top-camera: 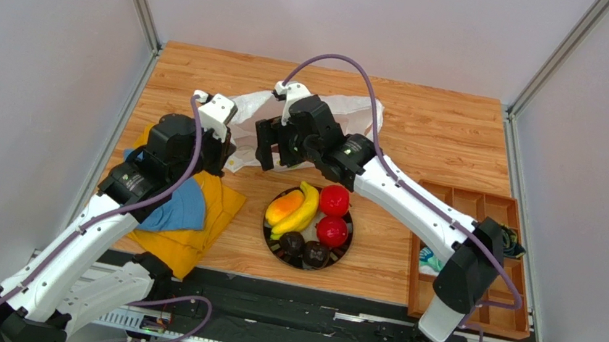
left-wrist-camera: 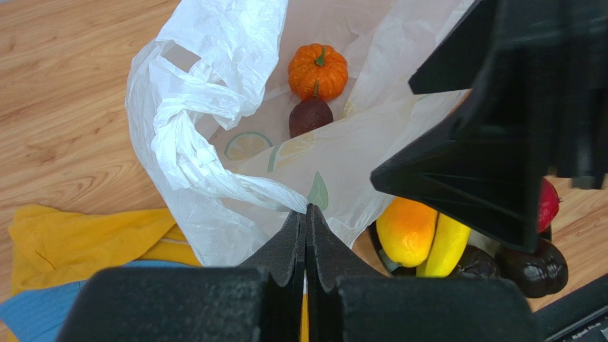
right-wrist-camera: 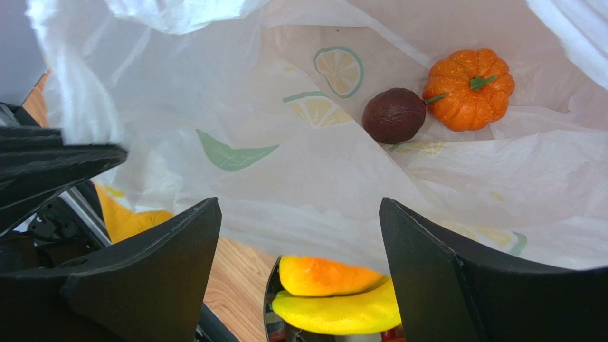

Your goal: Place the fruits into the plastic bag

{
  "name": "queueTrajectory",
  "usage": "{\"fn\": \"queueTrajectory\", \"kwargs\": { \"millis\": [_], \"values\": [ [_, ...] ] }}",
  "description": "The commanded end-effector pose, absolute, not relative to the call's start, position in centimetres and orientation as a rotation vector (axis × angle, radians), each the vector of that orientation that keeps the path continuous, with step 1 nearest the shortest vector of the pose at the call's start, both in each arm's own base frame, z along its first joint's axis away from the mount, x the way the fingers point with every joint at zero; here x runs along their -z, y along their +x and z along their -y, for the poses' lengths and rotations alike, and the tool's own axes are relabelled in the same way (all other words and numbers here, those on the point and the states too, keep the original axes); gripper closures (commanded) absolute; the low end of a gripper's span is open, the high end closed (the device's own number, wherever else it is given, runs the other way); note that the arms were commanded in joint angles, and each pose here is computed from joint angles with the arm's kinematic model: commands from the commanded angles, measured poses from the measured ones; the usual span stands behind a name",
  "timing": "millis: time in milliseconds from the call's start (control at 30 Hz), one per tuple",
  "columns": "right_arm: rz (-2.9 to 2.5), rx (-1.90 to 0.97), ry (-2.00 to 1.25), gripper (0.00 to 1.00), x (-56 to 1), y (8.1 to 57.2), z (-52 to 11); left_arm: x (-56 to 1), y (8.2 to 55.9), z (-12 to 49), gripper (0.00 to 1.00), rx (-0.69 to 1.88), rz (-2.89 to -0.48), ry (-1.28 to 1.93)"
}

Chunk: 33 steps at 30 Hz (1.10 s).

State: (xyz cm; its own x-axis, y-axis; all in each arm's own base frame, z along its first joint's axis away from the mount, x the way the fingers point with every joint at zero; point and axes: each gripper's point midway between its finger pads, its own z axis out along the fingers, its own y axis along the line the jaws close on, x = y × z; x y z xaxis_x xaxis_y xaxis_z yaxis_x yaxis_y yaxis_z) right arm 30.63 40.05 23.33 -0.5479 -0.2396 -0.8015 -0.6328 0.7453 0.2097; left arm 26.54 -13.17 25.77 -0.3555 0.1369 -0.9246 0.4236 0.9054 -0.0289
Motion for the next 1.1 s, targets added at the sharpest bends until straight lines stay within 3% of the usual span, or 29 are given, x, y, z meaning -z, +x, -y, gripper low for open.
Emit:
{"fn": "queueTrajectory", "kwargs": {
  "millis": [0, 133, 400, 633, 1067],
  "values": [
    [-1.998, -0.664, -0.621, 0.14, -29.2, 29.4, -39.2, -28.2, 26.8, 13.5, 1.0, 0.337, -1.872, 0.395],
    [-1.98, -0.643, -0.623, 0.16, -30.3, 27.6, -38.5, -28.1, 26.9, 13.5, 1.0, 0.336, -1.875, 0.396],
    [-2.068, -0.658, -0.591, 0.19, -26.8, 23.3, -36.9, -28.0, 26.8, 13.9, 1.0, 0.355, -1.877, 0.409],
    [-2.212, -0.442, -0.568, 0.19, -21.2, 23.0, -33.0, -28.0, 26.8, 13.8, 1.0, 0.348, -1.879, 0.407],
    [-2.371, -0.317, -0.457, 0.18, -15.9, 22.0, -27.1, -28.1, 26.8, 13.8, 1.0, 0.35, -1.876, 0.404]
  ]
}}
